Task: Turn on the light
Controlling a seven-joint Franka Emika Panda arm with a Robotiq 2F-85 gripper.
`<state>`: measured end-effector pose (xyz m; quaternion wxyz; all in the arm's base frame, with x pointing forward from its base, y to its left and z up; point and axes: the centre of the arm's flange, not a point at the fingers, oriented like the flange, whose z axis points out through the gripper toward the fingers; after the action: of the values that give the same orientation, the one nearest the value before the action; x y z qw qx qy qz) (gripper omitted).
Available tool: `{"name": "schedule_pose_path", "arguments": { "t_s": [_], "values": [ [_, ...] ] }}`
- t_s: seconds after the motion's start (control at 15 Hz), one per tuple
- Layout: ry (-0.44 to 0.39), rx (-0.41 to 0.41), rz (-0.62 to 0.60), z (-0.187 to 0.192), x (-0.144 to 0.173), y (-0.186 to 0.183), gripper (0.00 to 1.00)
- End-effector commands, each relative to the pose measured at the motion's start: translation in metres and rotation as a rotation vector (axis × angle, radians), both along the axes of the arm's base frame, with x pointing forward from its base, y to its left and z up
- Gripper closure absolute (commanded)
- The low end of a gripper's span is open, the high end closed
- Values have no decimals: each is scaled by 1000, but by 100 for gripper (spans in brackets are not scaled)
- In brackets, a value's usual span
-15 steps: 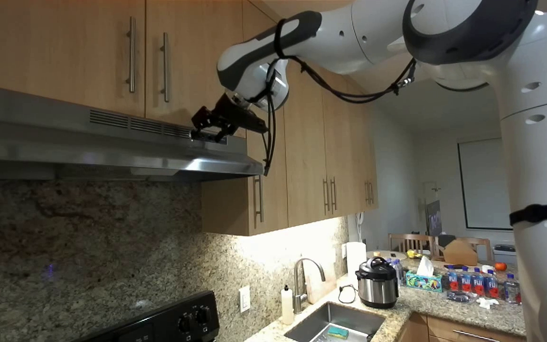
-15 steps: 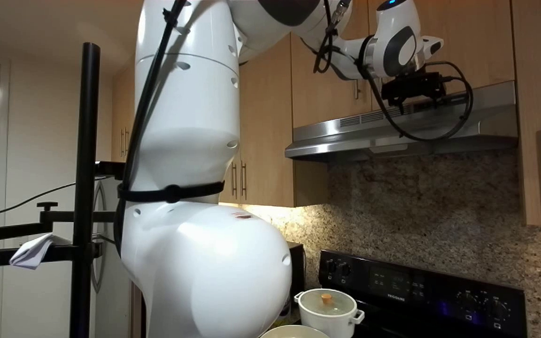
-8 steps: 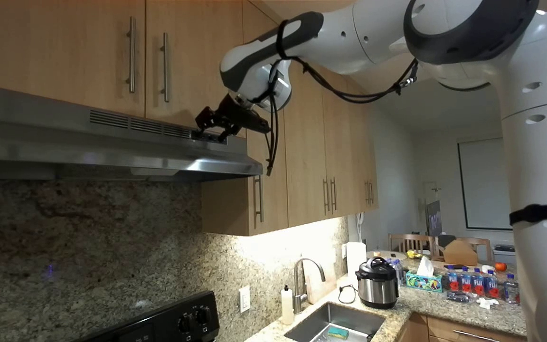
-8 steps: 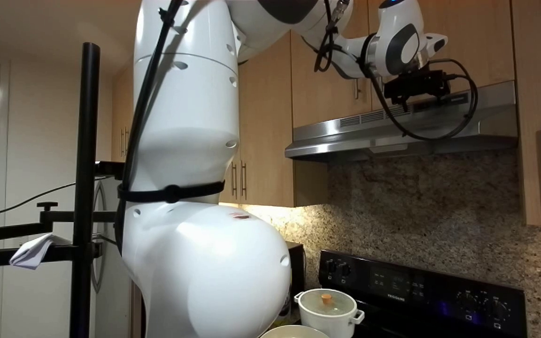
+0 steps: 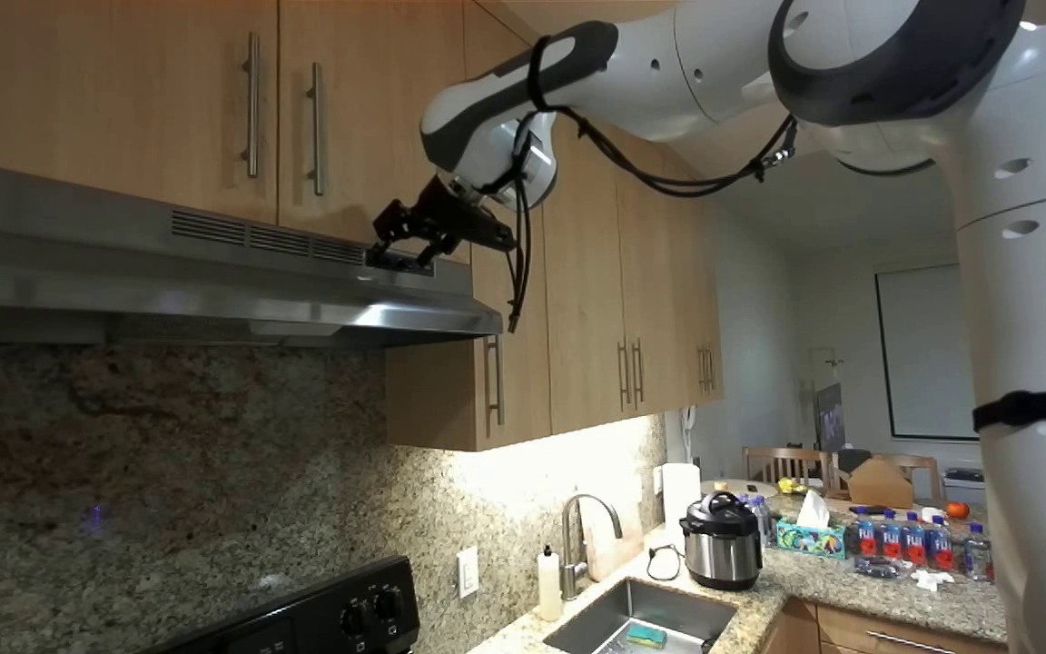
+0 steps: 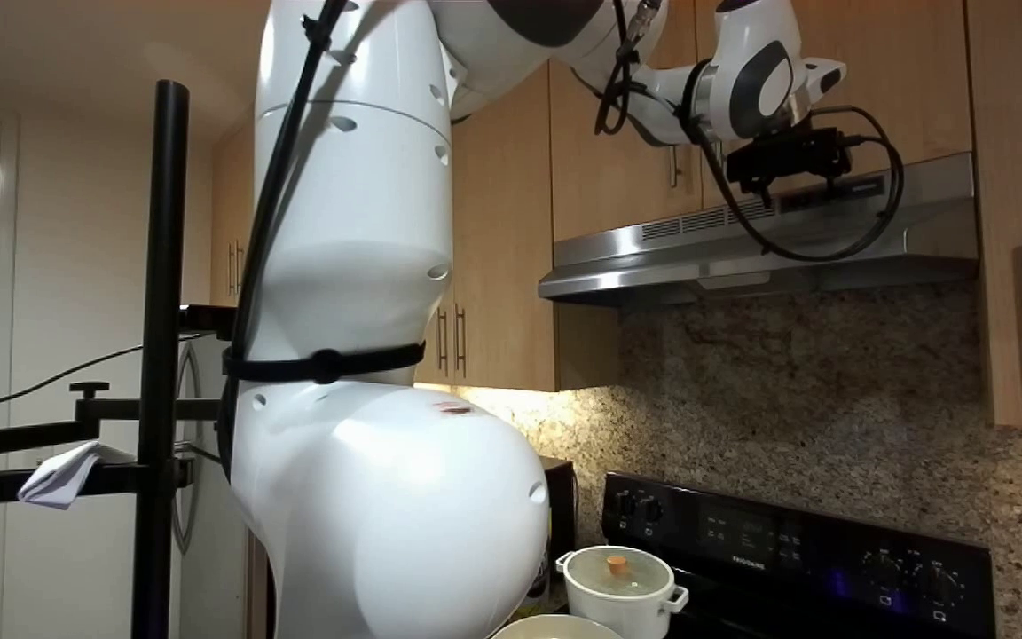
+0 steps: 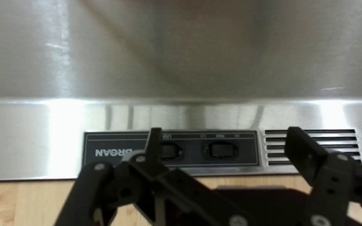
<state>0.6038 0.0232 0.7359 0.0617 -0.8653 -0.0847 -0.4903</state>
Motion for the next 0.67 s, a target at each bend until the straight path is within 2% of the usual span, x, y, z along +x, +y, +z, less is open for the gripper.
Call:
{"name": "schedule_pose_path", "arguments": {
  "t_s": [0.0, 0.6],
  "values": [
    [-18, -14, 25, 6, 9, -3, 0],
    [-16, -14, 64, -3, 26, -4, 0]
  ]
}}
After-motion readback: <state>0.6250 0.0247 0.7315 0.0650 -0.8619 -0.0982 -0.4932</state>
